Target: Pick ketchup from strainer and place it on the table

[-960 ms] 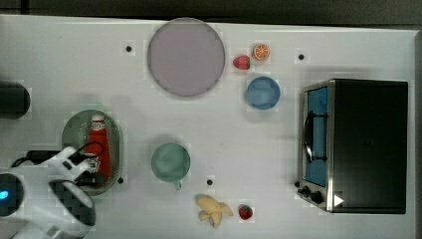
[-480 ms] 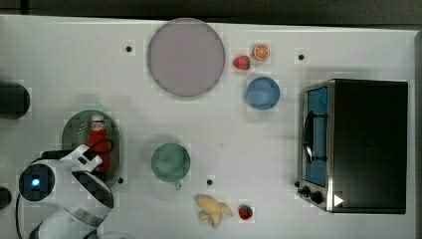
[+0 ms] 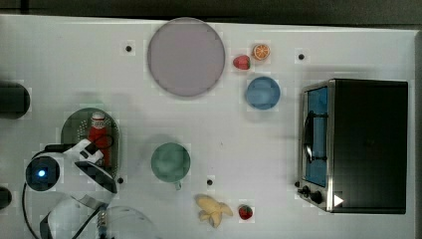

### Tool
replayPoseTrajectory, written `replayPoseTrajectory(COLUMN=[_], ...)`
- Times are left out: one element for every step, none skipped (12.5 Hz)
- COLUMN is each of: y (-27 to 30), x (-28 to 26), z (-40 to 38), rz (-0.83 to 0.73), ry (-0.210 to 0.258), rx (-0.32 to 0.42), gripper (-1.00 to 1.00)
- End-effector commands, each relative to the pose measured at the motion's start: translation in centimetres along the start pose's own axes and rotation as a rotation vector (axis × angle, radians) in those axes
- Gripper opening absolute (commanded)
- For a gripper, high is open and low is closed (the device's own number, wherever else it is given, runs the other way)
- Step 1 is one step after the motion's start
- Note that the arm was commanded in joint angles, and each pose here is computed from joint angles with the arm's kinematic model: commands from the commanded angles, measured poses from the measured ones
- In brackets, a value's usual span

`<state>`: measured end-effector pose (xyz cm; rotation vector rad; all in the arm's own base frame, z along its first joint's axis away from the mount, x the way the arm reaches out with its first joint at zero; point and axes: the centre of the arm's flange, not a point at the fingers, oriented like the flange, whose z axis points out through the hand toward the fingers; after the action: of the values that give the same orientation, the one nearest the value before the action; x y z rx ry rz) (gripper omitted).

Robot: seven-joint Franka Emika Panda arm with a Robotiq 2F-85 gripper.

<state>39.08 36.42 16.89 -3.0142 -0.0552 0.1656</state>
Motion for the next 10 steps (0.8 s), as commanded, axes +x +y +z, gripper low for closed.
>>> replayPoseTrajectory(y=[-0.4, -0.3, -0.4, -0.3, -0.7, -0.9, -1.1, -1.2, -1.5, -1.8], x=[1.6, 1.5, 1.6, 1.7, 1.5, 1.5, 1.6, 1.9, 2.0, 2.0], z=[1.0, 1.3, 1.0, 0.9, 0.7, 0.3, -0.4, -1.7, -3.2, -5.1], rz=[0.096, 0.093, 0.091, 0.095, 0.089, 0.085, 0.081, 0.078, 0.073, 0.078], ry=[0.011, 0.010, 0.016, 0.019, 0.021, 0.026, 0.040, 0.066, 0.094, 0.117], rx=[0.007, 0.000, 0.001, -0.002, 0.007, 0.004, 0.001, -0.002, -0.011, -0.021], gripper=[1.00, 0.91, 0.68, 0.43, 0.21, 0.19, 0.19, 0.19, 0.19, 0.19])
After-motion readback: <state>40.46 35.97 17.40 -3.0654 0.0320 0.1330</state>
